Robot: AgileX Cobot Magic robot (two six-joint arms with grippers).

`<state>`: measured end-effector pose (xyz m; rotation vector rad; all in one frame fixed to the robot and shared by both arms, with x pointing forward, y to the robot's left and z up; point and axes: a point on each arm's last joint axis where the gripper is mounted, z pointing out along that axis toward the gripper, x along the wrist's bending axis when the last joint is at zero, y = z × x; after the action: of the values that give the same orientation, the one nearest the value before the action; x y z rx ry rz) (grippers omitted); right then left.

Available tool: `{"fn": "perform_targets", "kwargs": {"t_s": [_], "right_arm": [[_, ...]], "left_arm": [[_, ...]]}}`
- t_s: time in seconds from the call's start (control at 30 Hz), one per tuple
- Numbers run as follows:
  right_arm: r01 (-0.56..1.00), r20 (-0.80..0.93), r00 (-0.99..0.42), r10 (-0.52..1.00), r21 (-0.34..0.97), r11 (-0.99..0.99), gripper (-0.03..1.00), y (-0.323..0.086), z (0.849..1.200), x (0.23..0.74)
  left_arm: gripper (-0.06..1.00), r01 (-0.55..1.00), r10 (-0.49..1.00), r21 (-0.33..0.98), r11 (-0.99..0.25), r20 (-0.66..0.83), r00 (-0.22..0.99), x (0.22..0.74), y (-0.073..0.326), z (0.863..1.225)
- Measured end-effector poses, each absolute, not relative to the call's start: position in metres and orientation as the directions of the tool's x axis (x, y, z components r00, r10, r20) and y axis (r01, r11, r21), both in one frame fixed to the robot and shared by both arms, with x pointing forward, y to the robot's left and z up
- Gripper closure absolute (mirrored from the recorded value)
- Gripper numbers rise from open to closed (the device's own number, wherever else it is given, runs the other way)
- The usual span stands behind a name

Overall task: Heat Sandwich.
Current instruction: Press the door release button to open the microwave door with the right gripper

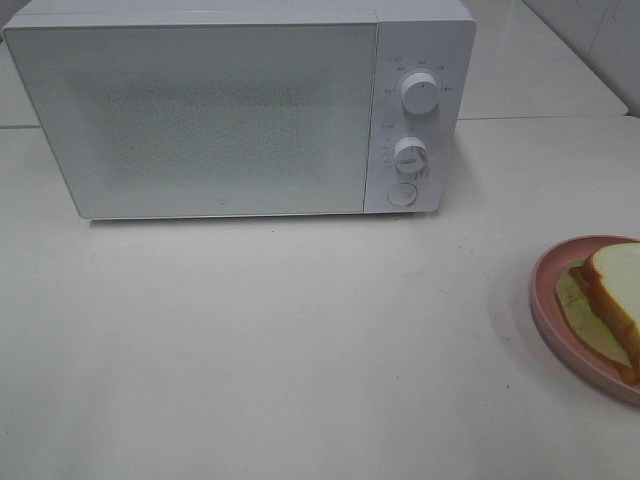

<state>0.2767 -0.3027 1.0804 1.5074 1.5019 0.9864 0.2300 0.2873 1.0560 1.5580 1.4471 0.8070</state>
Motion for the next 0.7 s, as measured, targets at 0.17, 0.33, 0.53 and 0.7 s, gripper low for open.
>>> {"fn": "perform_targets", "kwargs": {"t_s": [0.17,0.33,0.53,0.7], "right_arm": [[0.402,0.005,-0.004,1.000,0.916,-0.003,0.20,-0.300,1.084,0.299],[0.399,0.008,-0.010,1.000,0.917,-0.004,0.20,-0.298,1.085,0.317],[0.408,0.004,-0.018,1.000,0.913,0.003,0.20,-0.295,1.083,0.340],[0.423,0.003,-0.026,1.000,0.906,0.008,0.20,-0.293,1.080,0.357]], "left_arm": [[-0.03,0.449,0.988,0.893,0.019,-0.085,0.126,0.230,0.287,1.056],[-0.03,0.449,0.988,0.893,0.019,-0.085,0.126,0.230,0.287,1.056],[-0.03,0.449,0.988,0.893,0.019,-0.085,0.126,0.230,0.287,1.056],[-0.03,0.449,0.988,0.893,0.019,-0.085,0.126,0.230,0.287,1.056]]}}
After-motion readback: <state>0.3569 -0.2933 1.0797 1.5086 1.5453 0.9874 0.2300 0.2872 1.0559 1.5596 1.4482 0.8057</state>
